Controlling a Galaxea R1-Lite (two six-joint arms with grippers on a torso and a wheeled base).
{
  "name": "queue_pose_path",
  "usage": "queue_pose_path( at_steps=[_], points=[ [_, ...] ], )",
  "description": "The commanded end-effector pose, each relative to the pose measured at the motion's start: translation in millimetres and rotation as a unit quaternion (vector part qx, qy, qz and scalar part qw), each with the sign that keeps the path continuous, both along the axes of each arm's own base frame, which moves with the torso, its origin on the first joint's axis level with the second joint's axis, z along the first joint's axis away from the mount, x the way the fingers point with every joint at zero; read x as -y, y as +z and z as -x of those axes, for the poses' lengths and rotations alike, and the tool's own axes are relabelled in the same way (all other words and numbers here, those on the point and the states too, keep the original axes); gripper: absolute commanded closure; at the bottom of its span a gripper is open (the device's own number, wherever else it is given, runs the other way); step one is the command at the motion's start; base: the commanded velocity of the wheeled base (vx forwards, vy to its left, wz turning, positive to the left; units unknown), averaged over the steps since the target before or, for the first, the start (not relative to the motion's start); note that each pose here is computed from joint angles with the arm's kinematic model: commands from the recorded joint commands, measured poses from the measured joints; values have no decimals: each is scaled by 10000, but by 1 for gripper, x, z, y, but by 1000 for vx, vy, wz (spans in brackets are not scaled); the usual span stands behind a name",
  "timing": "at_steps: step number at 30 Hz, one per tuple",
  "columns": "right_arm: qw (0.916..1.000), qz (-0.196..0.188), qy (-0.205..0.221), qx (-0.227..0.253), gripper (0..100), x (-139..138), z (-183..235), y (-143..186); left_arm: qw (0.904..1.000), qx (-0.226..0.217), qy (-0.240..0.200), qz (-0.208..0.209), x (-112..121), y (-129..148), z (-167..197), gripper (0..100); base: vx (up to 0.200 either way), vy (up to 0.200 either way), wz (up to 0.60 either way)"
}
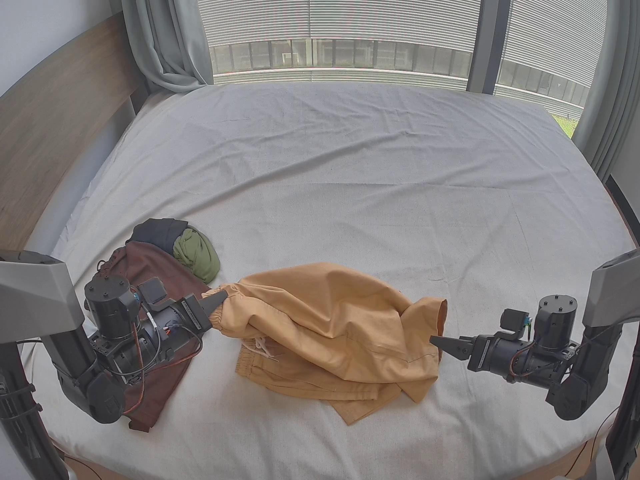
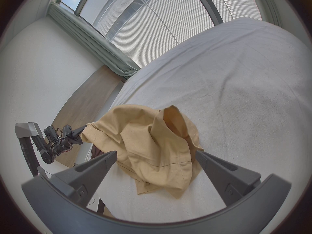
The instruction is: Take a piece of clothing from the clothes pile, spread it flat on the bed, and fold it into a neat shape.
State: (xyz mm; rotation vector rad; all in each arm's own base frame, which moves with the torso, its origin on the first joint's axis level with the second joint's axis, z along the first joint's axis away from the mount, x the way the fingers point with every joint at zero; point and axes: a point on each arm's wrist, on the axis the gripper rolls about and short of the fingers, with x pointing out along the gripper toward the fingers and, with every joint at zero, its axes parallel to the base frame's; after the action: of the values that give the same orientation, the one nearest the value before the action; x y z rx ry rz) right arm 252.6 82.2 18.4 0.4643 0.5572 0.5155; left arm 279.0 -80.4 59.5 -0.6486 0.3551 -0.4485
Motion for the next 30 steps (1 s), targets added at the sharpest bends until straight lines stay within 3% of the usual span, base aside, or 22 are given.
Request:
queue_pose_path(
  at_steps=[1, 12, 30],
  points=[
    [9996, 11, -8, -286, 0, -3, -7, -18, 10000, -18, -2, -2, 0, -1, 0, 100, 0, 0, 0],
    [9986, -105, 142, -499, 0, -19, -13, -34, 10000, 12, 13, 5, 0, 0, -1, 100, 0, 0, 0],
    [9981, -156, 81, -596, 0, -21, -23, -46, 10000, 49, 13, 14, 0, 2, -1, 100, 0, 0, 0]
  ],
)
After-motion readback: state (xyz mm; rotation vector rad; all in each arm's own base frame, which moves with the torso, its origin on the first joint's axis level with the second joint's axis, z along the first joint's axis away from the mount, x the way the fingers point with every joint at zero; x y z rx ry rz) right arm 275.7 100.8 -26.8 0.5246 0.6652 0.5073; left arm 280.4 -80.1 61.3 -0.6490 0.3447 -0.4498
